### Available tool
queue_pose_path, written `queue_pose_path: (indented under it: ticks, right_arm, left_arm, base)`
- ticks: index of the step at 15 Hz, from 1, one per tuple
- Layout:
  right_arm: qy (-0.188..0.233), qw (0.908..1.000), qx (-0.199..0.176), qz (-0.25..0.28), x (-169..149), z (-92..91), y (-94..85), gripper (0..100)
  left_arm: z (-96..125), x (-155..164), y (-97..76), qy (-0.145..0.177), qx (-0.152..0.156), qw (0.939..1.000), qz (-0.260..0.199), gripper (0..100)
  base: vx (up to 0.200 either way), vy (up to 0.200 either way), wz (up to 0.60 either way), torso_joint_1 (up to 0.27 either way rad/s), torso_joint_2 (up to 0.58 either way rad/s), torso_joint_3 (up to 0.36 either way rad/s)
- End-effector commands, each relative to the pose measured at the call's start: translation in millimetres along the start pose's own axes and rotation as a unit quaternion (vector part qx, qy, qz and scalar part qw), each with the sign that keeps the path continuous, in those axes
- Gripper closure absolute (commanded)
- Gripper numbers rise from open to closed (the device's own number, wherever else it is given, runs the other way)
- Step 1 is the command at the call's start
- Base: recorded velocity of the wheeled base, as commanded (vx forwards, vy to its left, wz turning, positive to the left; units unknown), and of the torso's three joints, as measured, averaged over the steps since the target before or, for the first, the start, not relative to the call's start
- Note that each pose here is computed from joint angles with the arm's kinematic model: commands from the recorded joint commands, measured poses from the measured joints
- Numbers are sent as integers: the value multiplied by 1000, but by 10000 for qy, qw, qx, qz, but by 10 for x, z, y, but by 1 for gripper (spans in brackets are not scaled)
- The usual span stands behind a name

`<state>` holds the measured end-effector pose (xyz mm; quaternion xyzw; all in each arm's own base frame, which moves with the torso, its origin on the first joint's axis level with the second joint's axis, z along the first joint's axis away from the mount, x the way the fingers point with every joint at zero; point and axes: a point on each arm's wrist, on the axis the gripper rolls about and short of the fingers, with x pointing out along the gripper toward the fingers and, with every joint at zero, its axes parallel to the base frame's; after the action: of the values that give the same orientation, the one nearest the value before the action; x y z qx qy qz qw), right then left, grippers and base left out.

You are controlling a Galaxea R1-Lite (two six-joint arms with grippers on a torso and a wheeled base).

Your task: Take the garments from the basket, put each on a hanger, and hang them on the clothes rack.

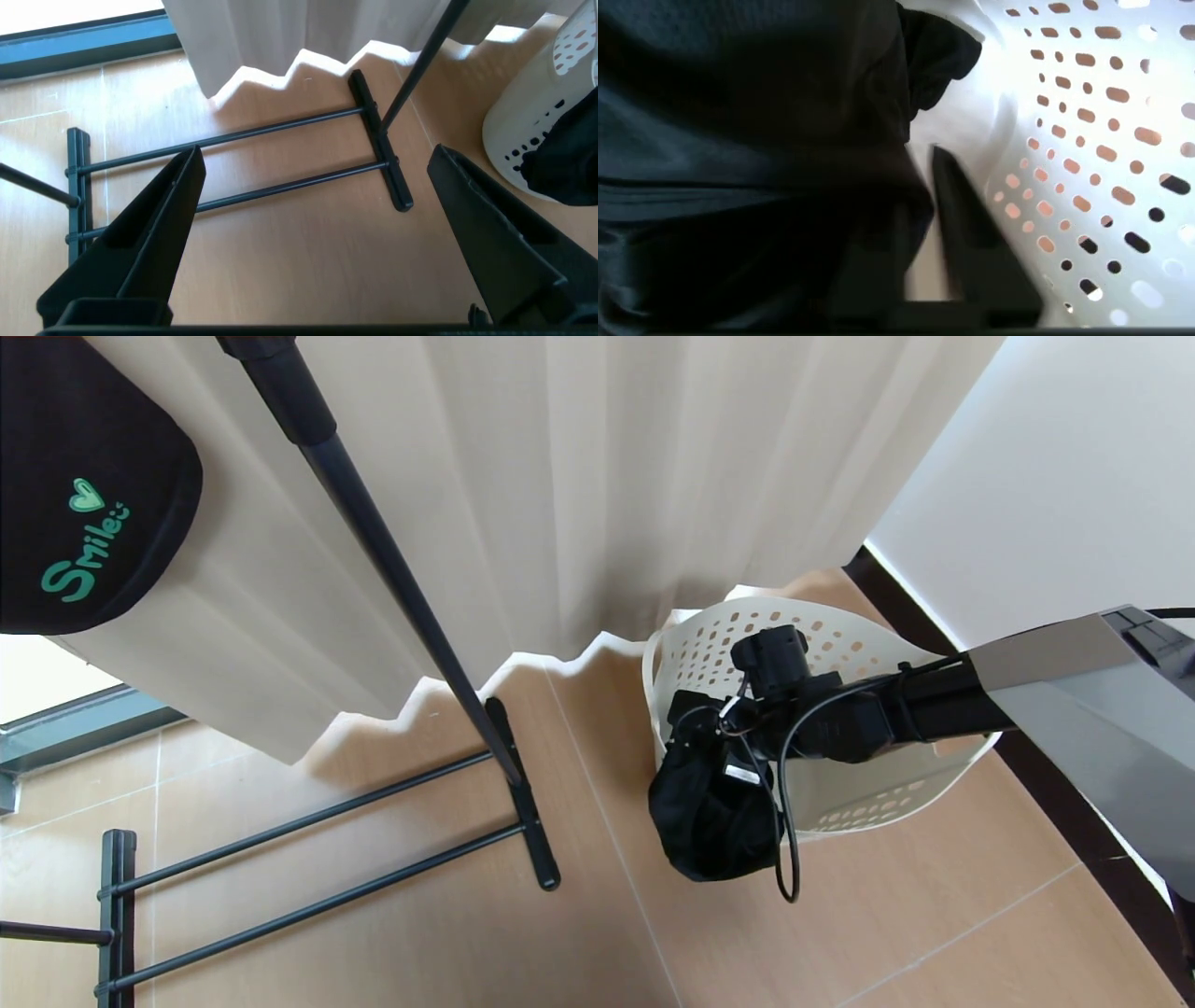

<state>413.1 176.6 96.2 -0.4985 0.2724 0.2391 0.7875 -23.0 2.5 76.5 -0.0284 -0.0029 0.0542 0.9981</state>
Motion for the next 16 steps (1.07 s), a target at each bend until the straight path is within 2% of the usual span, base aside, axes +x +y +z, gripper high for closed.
queue_pose_path:
  ticks: [1,3,6,7,9,10,11,12,15,16]
  right_arm:
    - [-91,9995,283,-137,-233,15,-85,100]
    - [-199,9980,565,-203,-478,36,-107,100]
    - [-645,9851,1541,-418,-1380,5,-141,100]
    - [-759,9803,1781,-391,-1642,-36,-89,100]
    - [-1089,9692,2190,-277,-2147,-139,121,100]
    - [-1141,9652,2340,-231,-2252,-196,187,100]
    - [-1274,9563,2631,-43,-2432,-298,372,100]
    - [-1354,9496,2825,52,-2549,-378,465,100]
    - [-1457,9427,2998,132,-2709,-559,587,100]
    - [-1488,9411,3033,143,-2712,-567,606,100]
  left_arm:
    - [0,0,0,-2,0,10000,2,0]
    - [0,0,0,-2,0,10000,2,0]
    - [0,0,0,-2,0,10000,2,0]
    - [0,0,0,-2,0,10000,2,0]
    - [0,0,0,-2,0,10000,2,0]
    - [0,0,0,-2,0,10000,2,0]
    - [0,0,0,-2,0,10000,2,0]
    - [0,0,0,-2,0,10000,2,0]
    - [0,0,0,-2,-8,10000,2,0]
    - [0,0,0,-2,-8,10000,2,0]
  base:
    - [0,0,0,0,0,0]
    - [0,0,0,0,0,0]
    - [0,0,0,0,0,0]
    - [0,0,0,0,0,0]
    - [0,0,0,0,0,0]
    - [0,0,0,0,0,0]
    - [0,0,0,0,0,0]
    - [0,0,0,0,0,0]
    - [0,0,0,0,0,0]
    - [0,0,0,0,0,0]
